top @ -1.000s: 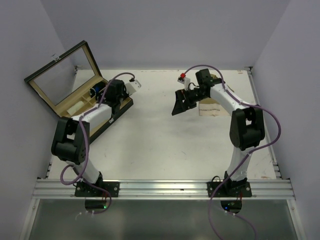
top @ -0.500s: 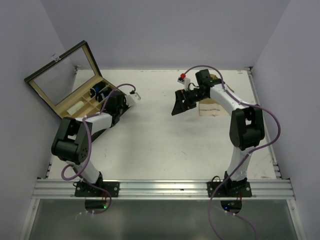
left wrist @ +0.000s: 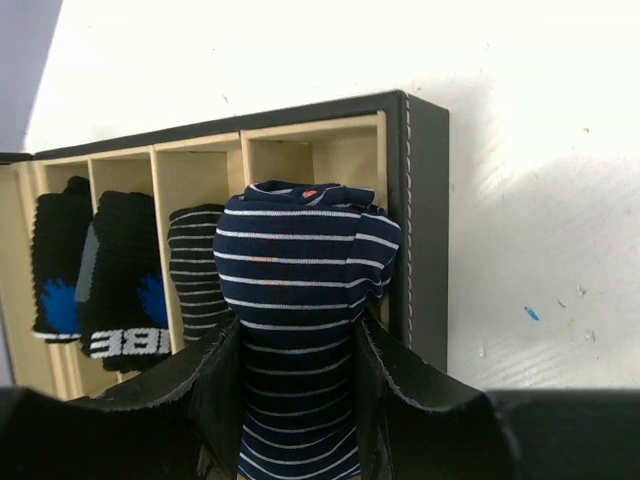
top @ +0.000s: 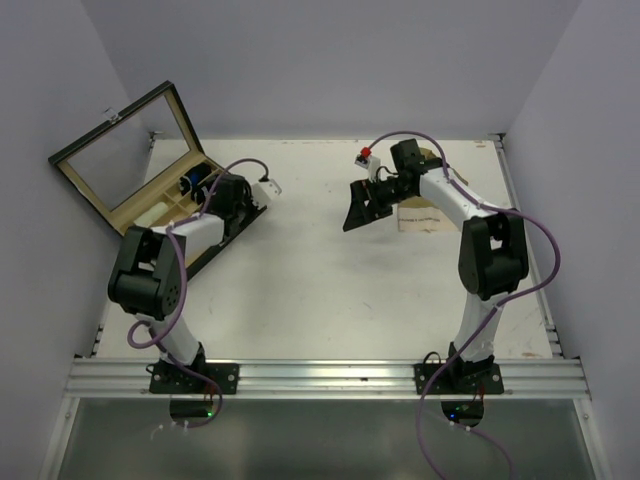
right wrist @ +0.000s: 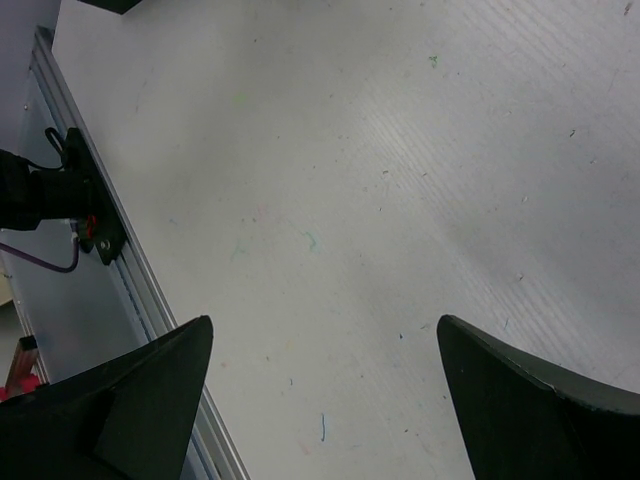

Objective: Roll the underwear
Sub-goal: Place the rolled underwear into the container

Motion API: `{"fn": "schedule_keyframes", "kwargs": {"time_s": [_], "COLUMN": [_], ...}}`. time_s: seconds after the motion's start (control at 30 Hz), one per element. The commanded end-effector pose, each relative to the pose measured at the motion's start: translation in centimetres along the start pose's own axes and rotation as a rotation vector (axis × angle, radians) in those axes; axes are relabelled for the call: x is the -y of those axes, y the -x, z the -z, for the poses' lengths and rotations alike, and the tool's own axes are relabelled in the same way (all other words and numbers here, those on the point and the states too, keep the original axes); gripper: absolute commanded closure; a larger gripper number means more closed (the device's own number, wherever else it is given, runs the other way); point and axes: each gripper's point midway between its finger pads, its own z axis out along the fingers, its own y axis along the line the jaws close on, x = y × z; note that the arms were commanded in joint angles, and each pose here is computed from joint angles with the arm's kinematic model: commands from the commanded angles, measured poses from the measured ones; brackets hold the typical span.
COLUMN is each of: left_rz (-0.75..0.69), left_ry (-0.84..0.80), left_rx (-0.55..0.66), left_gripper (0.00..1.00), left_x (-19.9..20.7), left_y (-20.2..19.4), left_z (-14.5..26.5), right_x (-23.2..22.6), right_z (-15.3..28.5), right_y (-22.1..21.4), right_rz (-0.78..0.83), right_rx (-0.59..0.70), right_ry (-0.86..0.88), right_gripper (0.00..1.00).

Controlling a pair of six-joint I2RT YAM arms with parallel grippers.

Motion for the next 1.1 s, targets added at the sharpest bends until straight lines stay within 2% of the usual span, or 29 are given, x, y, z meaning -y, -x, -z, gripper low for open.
{"fn": "schedule_keyframes", "kwargs": {"time_s": [0.0, 0.3, 0.7, 0.93, 1.07], "left_rz": [0.091, 0.222, 0.308, 0.301, 0.311], "left_ry": [-0.142, -0.345, -0.392, -0.363, -0.403], "left_rx": [-0.014, -0.042, -0.11, -0.133, -0.148], "left_gripper": [1.0, 1.0, 1.0, 1.0, 1.0], "left_x": [1.6, 2.4, 3.7, 4.1, 5.0], "left_y": [-0.2, -1.7, -2.6, -3.2, -3.4], "left_z": [-0.8, -1.3, -1.0, -0.7, -1.0], "right_x": [0.1, 0.4, 0.7, 0.8, 0.8], "right_z": [-0.3, -0.8, -1.2, -1.5, -1.6], "right_y": [0.3, 0.2, 0.1, -0.5, -0.4], "right_rz": [0.004, -0.011, -0.029, -0.04, -0.048], "right_rx": [0.007, -0.008, -0.016, -0.025, -0.026], "right_ry": [0.009, 0.022, 0.032, 0.042, 0.051], "right_gripper": [0.01, 0.01, 0.01, 0.01, 0.01]}}
